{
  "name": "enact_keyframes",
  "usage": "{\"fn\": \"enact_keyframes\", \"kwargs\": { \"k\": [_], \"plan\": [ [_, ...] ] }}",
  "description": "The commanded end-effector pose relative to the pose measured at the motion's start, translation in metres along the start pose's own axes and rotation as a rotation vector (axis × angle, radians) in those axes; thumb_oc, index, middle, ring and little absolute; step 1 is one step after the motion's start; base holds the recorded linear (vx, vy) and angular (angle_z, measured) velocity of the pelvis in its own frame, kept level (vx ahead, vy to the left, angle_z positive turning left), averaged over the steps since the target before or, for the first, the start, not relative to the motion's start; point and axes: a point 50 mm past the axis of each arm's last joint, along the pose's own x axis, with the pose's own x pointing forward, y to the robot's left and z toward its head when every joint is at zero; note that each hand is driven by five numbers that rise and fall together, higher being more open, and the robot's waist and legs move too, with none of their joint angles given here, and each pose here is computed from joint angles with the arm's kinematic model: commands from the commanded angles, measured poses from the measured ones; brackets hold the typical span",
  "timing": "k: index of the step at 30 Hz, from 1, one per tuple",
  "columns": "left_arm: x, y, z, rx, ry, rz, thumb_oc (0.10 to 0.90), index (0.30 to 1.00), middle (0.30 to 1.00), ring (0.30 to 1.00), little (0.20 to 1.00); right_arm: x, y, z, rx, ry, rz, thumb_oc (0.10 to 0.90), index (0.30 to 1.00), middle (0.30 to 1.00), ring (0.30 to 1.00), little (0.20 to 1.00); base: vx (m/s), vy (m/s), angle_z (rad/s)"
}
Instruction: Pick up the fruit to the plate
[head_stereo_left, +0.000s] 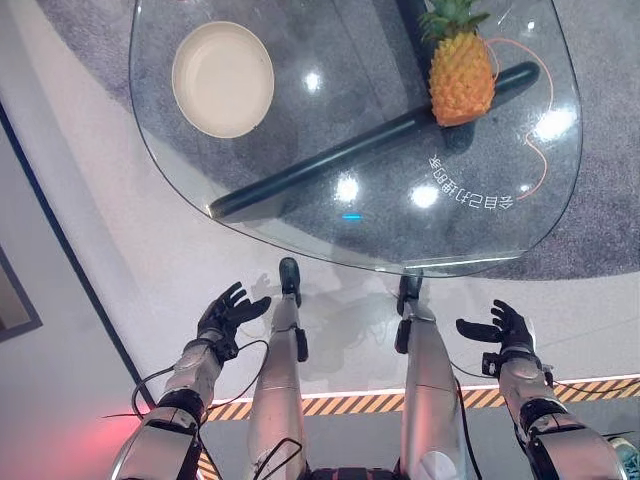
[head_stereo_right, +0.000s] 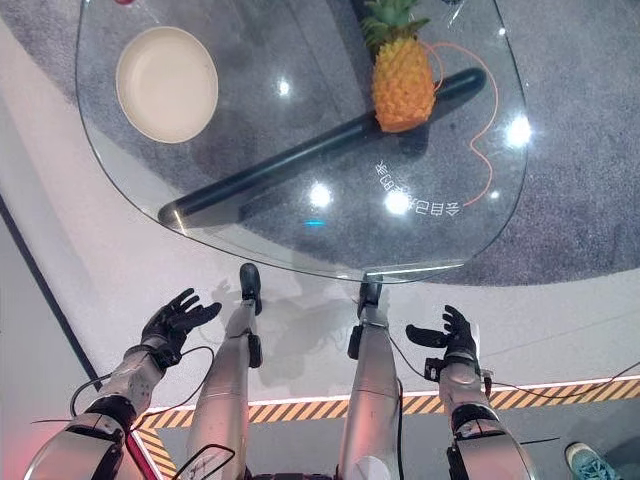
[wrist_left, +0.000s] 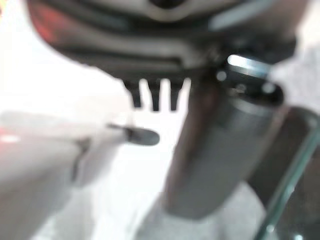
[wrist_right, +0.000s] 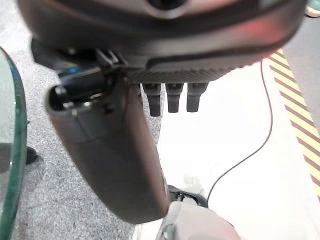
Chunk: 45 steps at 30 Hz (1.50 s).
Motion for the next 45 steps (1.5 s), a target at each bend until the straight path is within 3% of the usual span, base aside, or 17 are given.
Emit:
{"fn": "enact_keyframes", "kwargs": {
  "k": [1, 14, 21, 25, 28, 33, 39, 45],
  "plan": [
    [-0.007, 0.026, 0.004, -0.008, -0.041, 0.087, 0.8, 0.9, 0.9, 0.9, 0.9, -0.004, -0.019, -0.01, 0.006, -0.009, -0.083, 0.8, 0.9, 0.9, 0.9, 0.9, 0.0, 0.0, 0.0],
    [-0.005, 0.025, 0.01, 0.01, -0.053, 0.067, 0.8, 0.9, 0.9, 0.9, 0.9, 0.002, -0.02, 0.013, 0.025, -0.082, -0.107, 0.8, 0.9, 0.9, 0.9, 0.9, 0.0, 0.0, 0.0],
    [-0.006, 0.029, 0.007, 0.032, -0.028, 0.054, 0.8, 0.9, 0.9, 0.9, 0.9, 0.003, -0.058, 0.009, 0.094, -0.009, -0.355, 0.8, 0.9, 0.9, 0.9, 0.9, 0.0, 0.0, 0.0],
    [-0.006, 0.03, 0.007, 0.048, -0.017, 0.051, 0.8, 0.9, 0.9, 0.9, 0.9, 0.001, -0.093, 0.023, 0.144, -0.053, -0.593, 0.8, 0.9, 0.9, 0.9, 0.9, 0.01, -0.025, 0.0],
    [-0.006, 0.031, 0.009, 0.059, -0.017, 0.054, 0.8, 0.9, 0.9, 0.9, 0.9, 0.0, -0.111, 0.053, 0.227, -0.16, -0.742, 0.8, 0.9, 0.9, 0.9, 0.9, 0.0, -0.01, 0.0],
    [-0.006, 0.031, 0.011, 0.071, -0.017, 0.059, 0.8, 0.9, 0.9, 0.9, 0.9, -0.005, -0.128, 0.103, 0.395, -0.343, -0.842, 0.8, 0.9, 0.9, 0.9, 0.9, 0.0, -0.022, 0.0],
    [-0.006, 0.029, 0.012, 0.074, -0.012, 0.056, 0.8, 0.9, 0.9, 0.9, 0.9, -0.019, -0.132, 0.172, 0.589, -0.614, -0.839, 0.8, 0.9, 0.9, 0.9, 0.9, 0.0, -0.003, 0.01],
    [-0.006, 0.025, 0.008, 0.06, -0.004, 0.042, 0.8, 0.9, 0.9, 0.9, 0.9, -0.047, -0.119, 0.235, 0.671, -0.908, -0.779, 0.8, 0.9, 0.9, 0.9, 0.9, -0.01, 0.052, 0.01]
  ]
}}
